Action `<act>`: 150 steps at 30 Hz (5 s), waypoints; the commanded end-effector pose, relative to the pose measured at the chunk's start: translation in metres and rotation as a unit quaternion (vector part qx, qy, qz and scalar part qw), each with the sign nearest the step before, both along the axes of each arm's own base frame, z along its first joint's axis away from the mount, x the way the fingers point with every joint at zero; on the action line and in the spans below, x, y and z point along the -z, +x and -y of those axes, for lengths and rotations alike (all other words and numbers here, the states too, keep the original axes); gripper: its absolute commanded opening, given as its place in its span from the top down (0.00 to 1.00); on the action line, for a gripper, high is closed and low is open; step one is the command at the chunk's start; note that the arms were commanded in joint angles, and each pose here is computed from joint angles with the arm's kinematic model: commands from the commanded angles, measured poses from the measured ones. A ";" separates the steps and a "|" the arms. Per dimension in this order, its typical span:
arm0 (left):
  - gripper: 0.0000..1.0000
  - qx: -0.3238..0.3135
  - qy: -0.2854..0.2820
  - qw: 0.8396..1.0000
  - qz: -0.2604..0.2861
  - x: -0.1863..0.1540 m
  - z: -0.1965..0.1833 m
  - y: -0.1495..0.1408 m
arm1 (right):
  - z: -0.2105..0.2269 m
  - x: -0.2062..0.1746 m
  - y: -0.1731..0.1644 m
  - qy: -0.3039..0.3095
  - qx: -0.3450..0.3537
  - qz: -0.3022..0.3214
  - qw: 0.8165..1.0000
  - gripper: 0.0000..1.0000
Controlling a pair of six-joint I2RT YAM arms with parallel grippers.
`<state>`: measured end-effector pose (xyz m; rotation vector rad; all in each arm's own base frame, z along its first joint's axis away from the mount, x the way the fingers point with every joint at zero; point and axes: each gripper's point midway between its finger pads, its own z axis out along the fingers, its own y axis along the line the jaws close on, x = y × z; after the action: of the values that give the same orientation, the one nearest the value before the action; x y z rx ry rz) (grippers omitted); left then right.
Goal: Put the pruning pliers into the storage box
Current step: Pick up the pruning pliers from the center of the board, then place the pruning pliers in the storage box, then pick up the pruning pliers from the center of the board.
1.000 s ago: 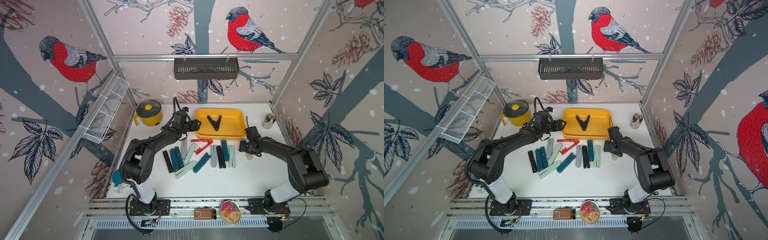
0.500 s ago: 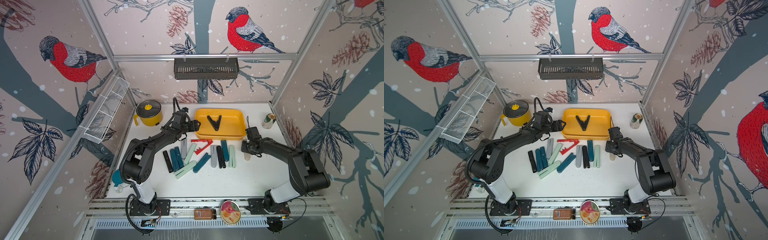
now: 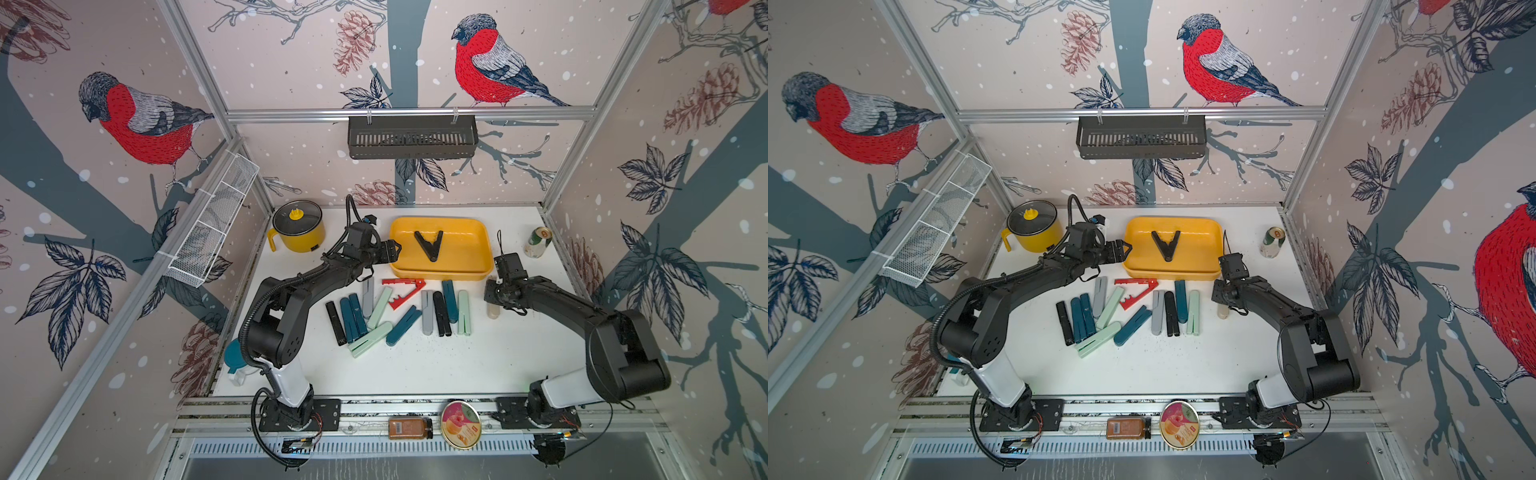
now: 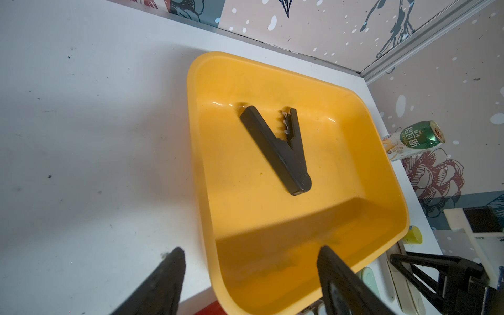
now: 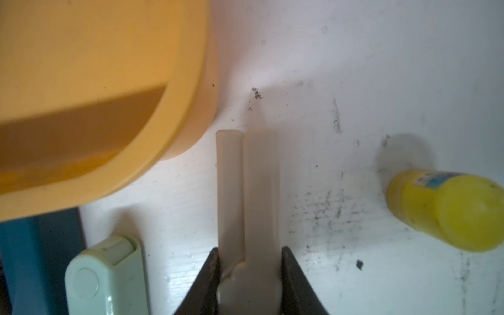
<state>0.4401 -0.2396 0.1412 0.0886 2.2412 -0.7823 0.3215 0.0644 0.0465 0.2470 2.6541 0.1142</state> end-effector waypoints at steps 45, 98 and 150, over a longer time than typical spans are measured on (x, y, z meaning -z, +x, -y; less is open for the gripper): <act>0.23 0.007 -0.013 1.000 -0.014 0.008 0.004 0.005 | -0.069 -0.005 0.194 -0.035 -0.042 0.015 0.998 0.53; 0.23 0.003 -0.014 1.000 -0.018 0.008 0.002 0.005 | -0.067 -0.030 0.205 -0.073 -0.012 0.051 0.996 0.41; 0.01 -0.056 0.016 0.998 0.014 -0.002 -0.037 -0.012 | -0.086 -0.015 -0.046 0.040 -0.041 0.031 0.998 0.26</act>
<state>0.4249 -0.2037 0.1359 0.0013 2.2412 -0.6760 0.2751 0.1424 0.0641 0.1385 2.6002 0.2185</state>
